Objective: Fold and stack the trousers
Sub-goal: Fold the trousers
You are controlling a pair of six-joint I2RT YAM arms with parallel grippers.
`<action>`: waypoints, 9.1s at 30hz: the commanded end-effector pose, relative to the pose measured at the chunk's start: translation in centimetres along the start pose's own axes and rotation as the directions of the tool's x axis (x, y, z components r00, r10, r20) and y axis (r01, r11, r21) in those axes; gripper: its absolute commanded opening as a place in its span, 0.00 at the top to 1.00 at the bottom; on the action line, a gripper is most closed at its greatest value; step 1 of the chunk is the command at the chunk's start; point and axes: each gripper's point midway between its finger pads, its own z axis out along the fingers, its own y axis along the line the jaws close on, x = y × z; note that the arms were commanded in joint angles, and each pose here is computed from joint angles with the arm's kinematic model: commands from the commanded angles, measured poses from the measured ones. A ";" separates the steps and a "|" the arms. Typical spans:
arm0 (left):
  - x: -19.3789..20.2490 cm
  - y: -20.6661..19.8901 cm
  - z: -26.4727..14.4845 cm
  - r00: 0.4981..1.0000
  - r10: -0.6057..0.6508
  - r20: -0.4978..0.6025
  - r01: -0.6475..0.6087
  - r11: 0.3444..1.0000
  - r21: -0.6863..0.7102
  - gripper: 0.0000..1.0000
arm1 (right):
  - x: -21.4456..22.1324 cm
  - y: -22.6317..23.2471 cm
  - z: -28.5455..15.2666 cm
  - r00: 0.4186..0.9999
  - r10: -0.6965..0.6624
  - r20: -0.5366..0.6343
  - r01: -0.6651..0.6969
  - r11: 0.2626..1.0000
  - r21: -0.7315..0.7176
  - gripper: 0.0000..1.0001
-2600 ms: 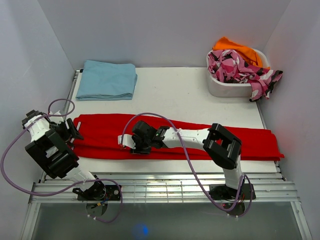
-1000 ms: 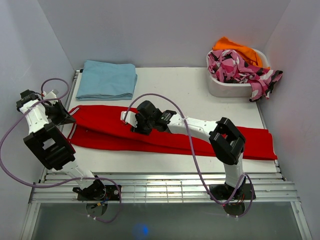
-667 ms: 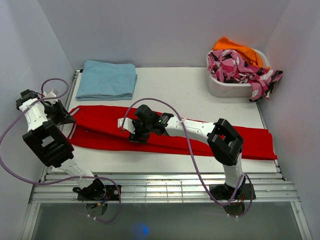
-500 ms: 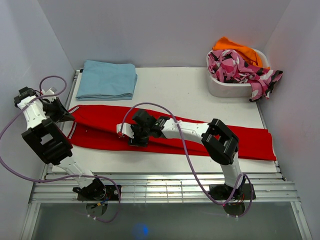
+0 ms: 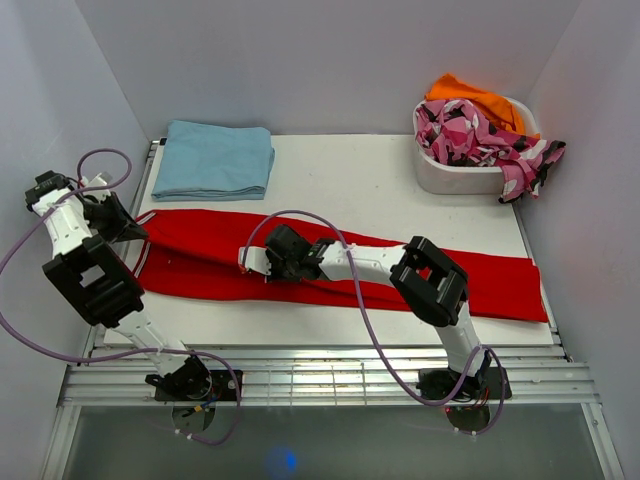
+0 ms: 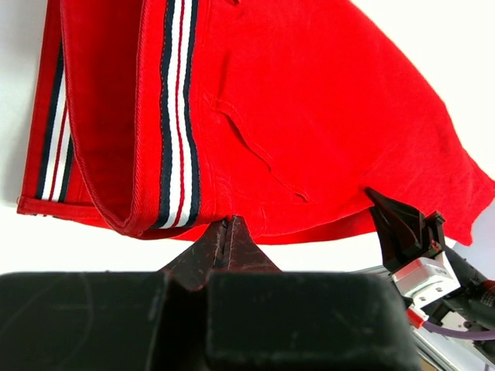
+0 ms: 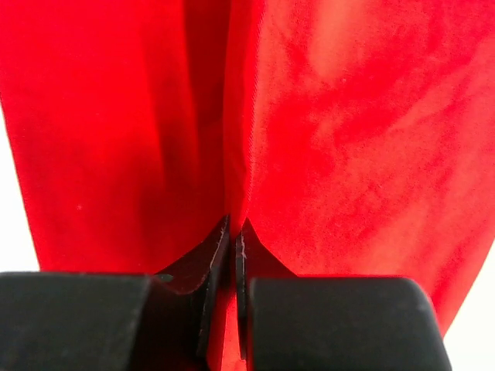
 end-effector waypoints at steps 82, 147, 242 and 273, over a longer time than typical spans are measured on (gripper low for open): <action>15.8 11.2 2.1 0.966 -0.043 -0.255 -0.066 0.911 -0.406 1.00 | 7.3 6.8 0.9 0.972 -0.062 -0.225 0.028 0.988 -0.150 0.92; 8.9 -16.7 7.4 0.512 0.844 0.159 -0.858 0.493 0.148 0.15 | 47.0 8.5 -37.2 -0.162 0.980 -0.117 -0.860 -0.082 0.503 0.57; 15.3 -1.0 16.0 0.567 0.713 -0.413 -0.782 0.623 0.002 0.42 | 52.8 -5.5 -34.1 -0.006 0.999 0.036 -0.897 -0.021 0.442 0.79; 13.5 -6.1 13.8 0.550 0.805 -0.225 -0.810 0.579 0.094 0.40 | 53.5 -6.1 -29.3 0.050 0.997 -0.055 -0.893 0.069 0.445 0.92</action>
